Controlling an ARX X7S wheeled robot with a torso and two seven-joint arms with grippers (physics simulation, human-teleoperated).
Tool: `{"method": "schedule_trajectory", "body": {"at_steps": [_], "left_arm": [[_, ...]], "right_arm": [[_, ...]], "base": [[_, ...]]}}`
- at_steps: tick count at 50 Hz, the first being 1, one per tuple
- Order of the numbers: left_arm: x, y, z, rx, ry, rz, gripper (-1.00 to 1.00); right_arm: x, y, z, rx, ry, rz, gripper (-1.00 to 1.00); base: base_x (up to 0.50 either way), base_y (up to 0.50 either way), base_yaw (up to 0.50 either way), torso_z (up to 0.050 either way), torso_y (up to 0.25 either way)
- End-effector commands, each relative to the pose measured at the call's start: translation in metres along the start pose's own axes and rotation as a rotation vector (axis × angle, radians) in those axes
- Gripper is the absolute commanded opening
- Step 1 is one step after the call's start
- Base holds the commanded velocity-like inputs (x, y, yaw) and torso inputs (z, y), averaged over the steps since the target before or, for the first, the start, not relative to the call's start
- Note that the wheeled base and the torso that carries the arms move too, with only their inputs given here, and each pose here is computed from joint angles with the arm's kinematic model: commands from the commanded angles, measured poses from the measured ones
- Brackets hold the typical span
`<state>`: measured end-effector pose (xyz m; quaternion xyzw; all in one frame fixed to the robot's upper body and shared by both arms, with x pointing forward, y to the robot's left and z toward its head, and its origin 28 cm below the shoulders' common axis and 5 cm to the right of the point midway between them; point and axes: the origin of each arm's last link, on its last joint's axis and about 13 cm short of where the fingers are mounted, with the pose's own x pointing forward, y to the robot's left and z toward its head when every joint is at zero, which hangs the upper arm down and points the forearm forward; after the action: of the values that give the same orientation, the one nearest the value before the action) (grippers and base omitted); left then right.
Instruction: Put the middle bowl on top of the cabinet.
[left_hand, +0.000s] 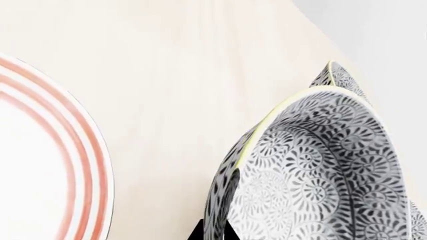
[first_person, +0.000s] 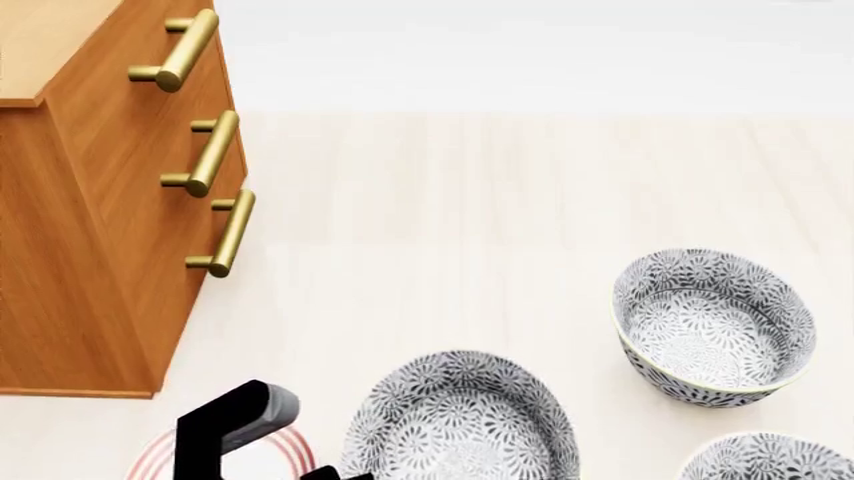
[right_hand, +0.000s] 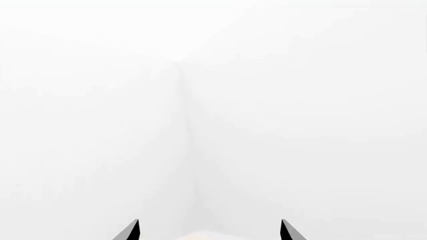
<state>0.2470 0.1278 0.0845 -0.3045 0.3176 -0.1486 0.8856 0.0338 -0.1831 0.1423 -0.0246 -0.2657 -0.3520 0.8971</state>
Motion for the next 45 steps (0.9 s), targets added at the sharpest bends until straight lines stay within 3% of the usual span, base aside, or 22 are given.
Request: {"method": "schedule_trajectory", "body": {"at_steps": [1, 13, 31, 45], "left_arm": [[-0.003, -0.006, 0.007, -0.035, -0.079, -0.067, -1.00], [-0.012, -0.009, 0.017, -0.005, -0.124, -0.085, -1.00], [-0.047, -0.026, 0.040, 0.103, -0.272, -0.192, -1.00], [-0.062, -0.036, 0.047, 0.140, -0.304, -0.250, -1.00]], "right_arm": [[-0.002, -0.002, 0.000, -0.039, -0.010, 0.008, 1.00], [-0.002, 0.002, 0.000, -0.038, -0.011, 0.012, 1.00], [-0.003, 0.006, 0.002, -0.037, -0.018, 0.014, 1.00], [-0.005, 0.008, 0.001, -0.036, -0.020, 0.017, 1.00]], "base": [[0.00, 0.00, 0.00, 0.021, 0.250], [0.00, 0.00, 0.00, 0.020, 0.250], [0.00, 0.00, 0.00, 0.017, 0.250], [0.00, 0.00, 0.00, 0.017, 0.250]]}}
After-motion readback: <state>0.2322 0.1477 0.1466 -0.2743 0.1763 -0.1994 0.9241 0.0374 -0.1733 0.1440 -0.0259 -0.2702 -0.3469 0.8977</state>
